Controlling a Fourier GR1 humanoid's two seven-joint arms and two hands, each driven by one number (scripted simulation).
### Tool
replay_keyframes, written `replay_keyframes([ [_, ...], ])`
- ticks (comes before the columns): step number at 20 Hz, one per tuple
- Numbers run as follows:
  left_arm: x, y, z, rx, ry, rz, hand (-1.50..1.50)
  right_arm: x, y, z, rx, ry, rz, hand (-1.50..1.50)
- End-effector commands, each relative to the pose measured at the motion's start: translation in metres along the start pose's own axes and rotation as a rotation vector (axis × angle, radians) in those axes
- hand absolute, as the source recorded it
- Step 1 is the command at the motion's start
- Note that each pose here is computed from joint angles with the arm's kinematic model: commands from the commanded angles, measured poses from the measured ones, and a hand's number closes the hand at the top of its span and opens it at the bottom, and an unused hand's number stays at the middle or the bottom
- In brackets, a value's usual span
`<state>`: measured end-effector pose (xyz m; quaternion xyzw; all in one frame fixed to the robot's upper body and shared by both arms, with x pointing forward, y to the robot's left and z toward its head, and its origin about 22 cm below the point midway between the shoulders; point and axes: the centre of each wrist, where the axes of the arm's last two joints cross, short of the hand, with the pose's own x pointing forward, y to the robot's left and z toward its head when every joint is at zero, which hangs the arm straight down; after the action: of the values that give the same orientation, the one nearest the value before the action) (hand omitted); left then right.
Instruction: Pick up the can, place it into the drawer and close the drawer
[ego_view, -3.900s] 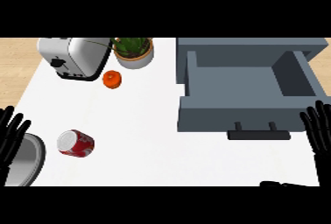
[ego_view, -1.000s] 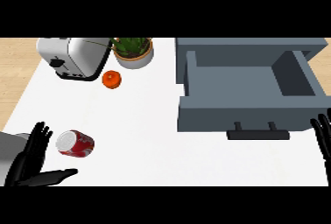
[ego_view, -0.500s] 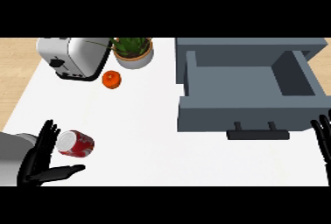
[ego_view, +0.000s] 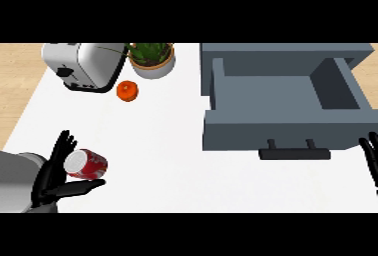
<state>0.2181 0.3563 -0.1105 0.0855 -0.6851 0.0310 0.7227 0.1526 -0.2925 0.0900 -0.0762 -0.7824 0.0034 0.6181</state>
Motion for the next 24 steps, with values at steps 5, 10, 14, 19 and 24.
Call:
replay_keyframes([
  [5, 0.003, -0.026, -0.022, -0.031, 0.0, 0.022, -1.5, -0.007, -0.018, 0.003, -0.005, 0.0, -0.004, -1.5],
  [10, 0.014, -0.03, -0.017, -0.06, -0.019, 0.017, -1.5, 0.002, -0.002, -0.011, 0.0, -0.002, -0.012, -1.5],
  [14, 0.015, -0.054, -0.03, -0.089, -0.049, 0.028, 1.5, -0.004, -0.002, -0.008, 0.0, -0.011, -0.021, -1.5],
  [19, 0.008, -0.037, -0.026, -0.102, -0.067, 0.101, 1.5, 0.001, -0.007, -0.004, -0.013, -0.012, -0.015, -1.5],
  [24, 0.036, -0.047, -0.033, -0.14, -0.086, 0.121, 1.5, -0.002, 0.007, -0.004, -0.011, -0.012, -0.02, -1.5],
])
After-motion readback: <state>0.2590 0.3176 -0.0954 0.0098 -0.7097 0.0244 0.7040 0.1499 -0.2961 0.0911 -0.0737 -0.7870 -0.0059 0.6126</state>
